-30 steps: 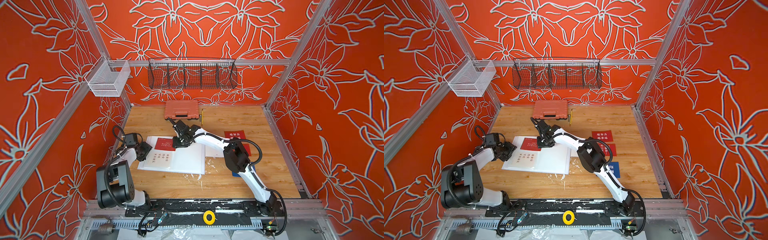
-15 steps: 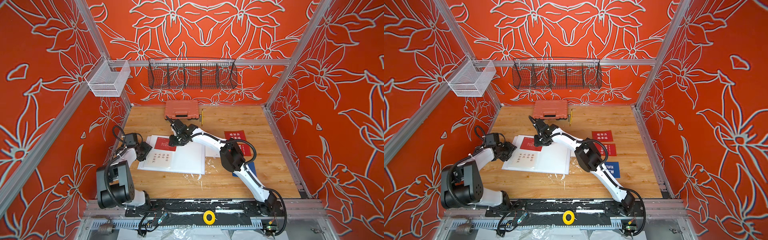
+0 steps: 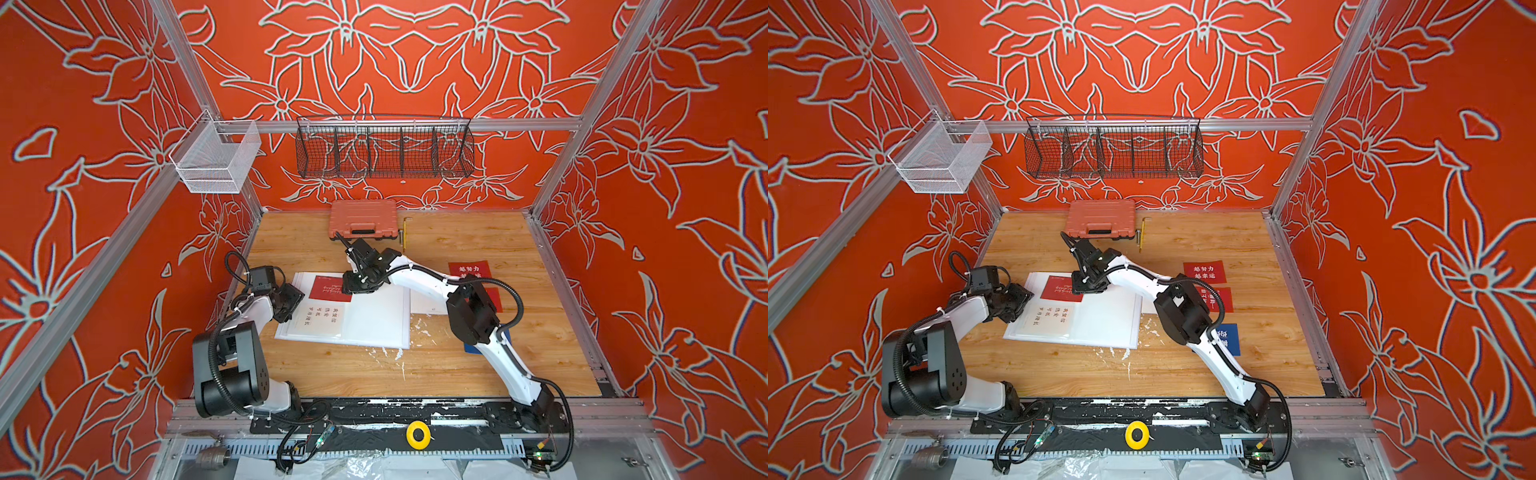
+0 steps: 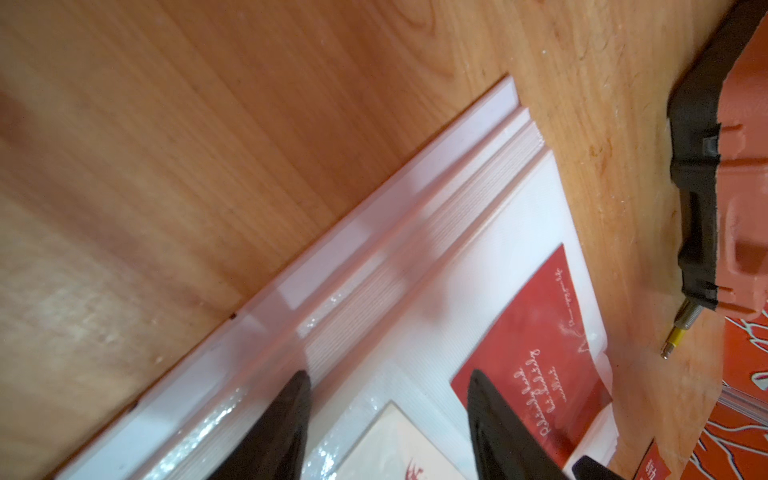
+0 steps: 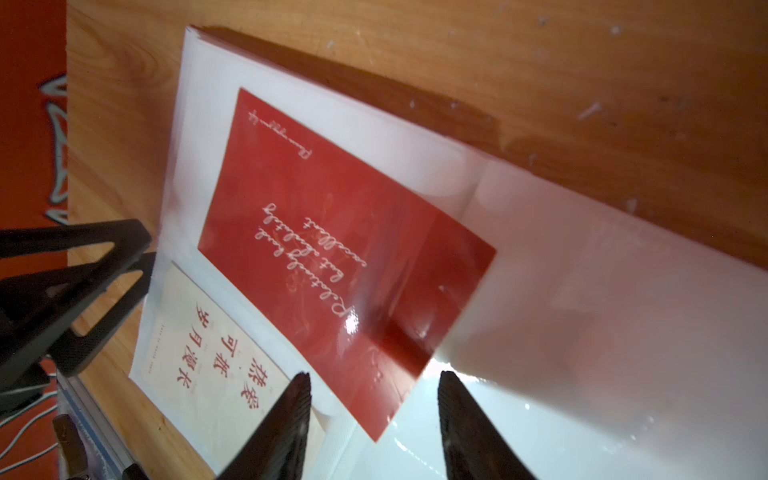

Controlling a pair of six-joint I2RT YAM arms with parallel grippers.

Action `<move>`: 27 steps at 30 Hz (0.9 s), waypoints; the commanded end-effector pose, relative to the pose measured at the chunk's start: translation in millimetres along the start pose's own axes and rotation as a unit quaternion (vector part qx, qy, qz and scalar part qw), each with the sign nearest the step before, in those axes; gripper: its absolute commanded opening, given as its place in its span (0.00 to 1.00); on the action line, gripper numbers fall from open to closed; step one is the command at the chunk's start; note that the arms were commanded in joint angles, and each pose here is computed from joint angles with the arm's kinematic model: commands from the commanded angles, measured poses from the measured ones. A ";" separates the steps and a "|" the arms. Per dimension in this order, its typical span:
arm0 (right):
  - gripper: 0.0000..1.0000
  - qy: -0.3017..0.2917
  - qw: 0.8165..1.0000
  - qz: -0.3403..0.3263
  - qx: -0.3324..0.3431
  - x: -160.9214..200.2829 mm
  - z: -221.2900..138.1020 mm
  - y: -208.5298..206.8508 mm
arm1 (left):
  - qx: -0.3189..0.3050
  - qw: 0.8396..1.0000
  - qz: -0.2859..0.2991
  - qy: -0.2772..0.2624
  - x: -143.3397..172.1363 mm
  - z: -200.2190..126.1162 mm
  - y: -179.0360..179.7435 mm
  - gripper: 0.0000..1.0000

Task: Place the photos into the photo albums
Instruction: Insert the photo into the photo album.

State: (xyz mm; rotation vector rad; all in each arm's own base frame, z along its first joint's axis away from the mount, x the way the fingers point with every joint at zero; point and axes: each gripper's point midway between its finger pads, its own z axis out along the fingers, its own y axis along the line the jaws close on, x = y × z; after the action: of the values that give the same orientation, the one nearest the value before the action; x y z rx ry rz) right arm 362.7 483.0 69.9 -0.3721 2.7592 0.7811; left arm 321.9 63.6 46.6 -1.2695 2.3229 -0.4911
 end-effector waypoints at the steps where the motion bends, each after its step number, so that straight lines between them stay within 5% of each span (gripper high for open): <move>1: 0.52 0.012 1.000 0.008 0.004 0.0 15.2 -8.1 | -0.018 0.999 -0.012 0.028 13.8 0.5 9.8 0.59; 14: 0.58 -0.011 1.000 0.003 0.010 -0.6 -9.2 -9.7 | -0.016 0.999 -0.013 0.029 13.9 2.3 9.5 0.59; 27: 0.57 0.021 1.000 0.011 -0.017 -2.2 28.2 -1.6 | -0.016 0.999 -0.013 0.029 13.4 1.6 9.3 0.59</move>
State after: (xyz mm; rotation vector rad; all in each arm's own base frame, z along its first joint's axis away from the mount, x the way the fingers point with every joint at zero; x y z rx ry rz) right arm 373.3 495.1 57.8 -0.3724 2.7535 0.8318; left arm 321.9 63.6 46.7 -1.2695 2.3229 -0.4911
